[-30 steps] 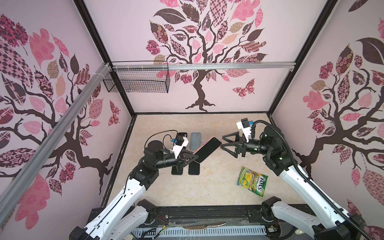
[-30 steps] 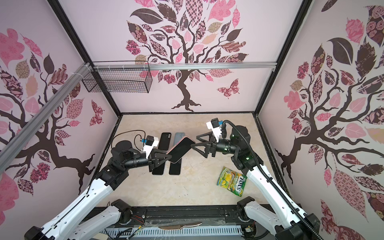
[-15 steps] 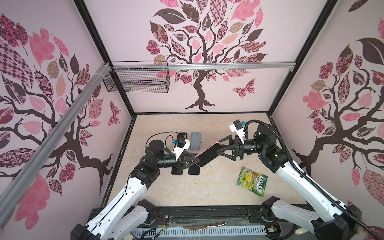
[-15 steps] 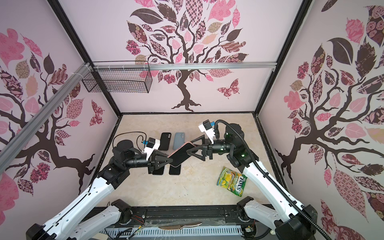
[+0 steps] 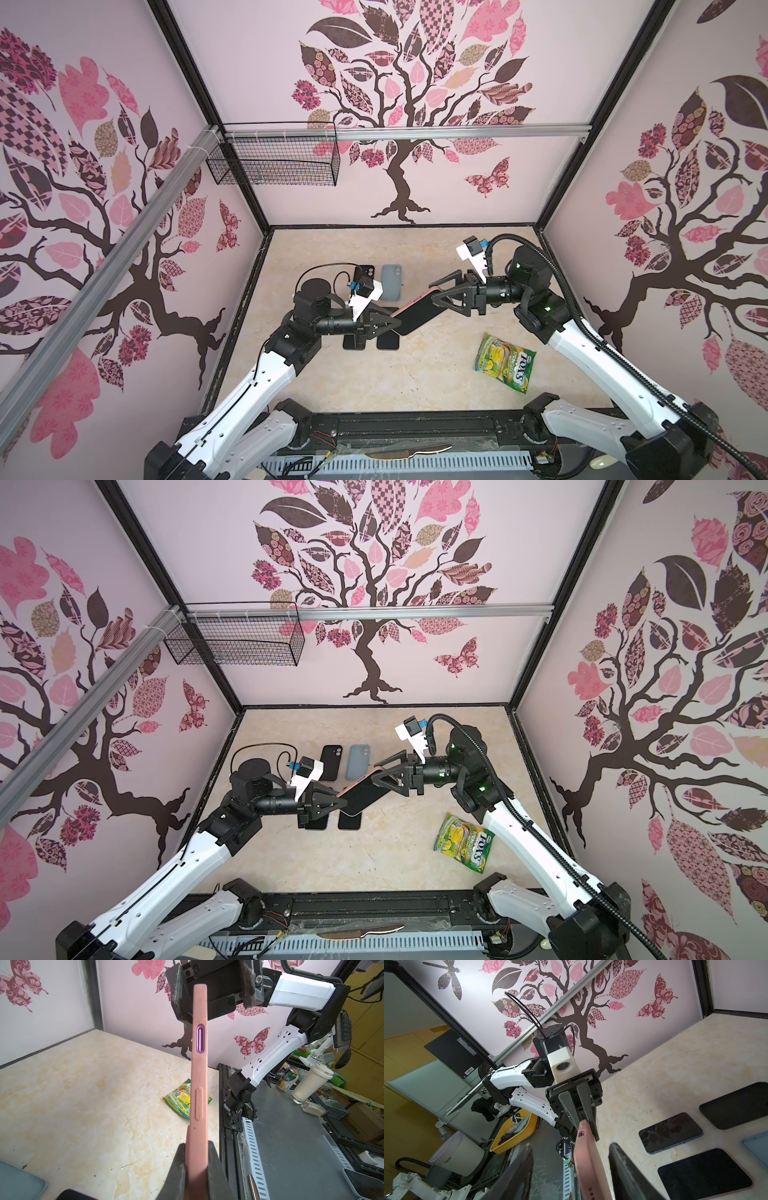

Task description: Take the phone out of the phone case

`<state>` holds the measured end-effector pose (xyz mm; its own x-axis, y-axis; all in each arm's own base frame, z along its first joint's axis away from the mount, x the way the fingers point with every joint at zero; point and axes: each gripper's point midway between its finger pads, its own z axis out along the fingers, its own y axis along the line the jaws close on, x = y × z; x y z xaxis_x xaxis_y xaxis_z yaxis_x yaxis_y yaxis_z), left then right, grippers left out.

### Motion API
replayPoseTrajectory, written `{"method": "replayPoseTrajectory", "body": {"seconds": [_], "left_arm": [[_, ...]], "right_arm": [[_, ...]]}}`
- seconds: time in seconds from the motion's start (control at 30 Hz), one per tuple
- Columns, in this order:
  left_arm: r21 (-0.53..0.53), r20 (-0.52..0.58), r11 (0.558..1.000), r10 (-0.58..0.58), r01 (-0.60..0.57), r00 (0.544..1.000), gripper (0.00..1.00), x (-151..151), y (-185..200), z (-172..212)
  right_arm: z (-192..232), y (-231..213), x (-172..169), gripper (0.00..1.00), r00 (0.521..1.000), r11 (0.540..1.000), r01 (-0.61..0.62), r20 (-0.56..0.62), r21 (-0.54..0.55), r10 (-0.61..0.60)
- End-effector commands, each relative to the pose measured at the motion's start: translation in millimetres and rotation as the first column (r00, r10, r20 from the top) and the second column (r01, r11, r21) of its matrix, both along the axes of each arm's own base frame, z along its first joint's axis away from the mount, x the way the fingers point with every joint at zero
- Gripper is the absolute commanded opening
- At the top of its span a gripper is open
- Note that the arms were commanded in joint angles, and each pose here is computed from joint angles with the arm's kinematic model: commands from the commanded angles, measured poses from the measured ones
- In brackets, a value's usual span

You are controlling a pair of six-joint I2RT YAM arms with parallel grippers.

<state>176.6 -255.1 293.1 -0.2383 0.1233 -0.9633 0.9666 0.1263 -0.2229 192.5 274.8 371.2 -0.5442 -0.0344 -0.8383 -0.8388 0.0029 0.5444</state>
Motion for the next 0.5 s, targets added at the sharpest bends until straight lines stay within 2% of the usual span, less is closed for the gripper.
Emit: {"method": "replayPoseTrajectory", "body": {"seconds": [0.0,0.17,0.47], "left_arm": [[-0.041,0.075,0.999,-0.019,0.022,0.997,0.00,-2.8,-0.3,18.1],[-0.045,0.077,0.999,-0.023,0.026,0.997,0.00,-4.7,0.2,18.6],[-0.044,0.071,0.999,-0.019,0.022,0.997,0.00,-6.0,1.2,14.6]], "right_arm": [[-3.8,6.9,-5.2,0.60,0.999,0.999,-0.050,-0.013,-0.003,0.050],[-10.6,8.3,2.4,0.52,0.999,0.999,-0.017,-0.033,-0.028,0.016],[-9.6,10.1,2.8,0.43,0.999,1.000,-0.015,-0.048,-0.016,0.014]]}}
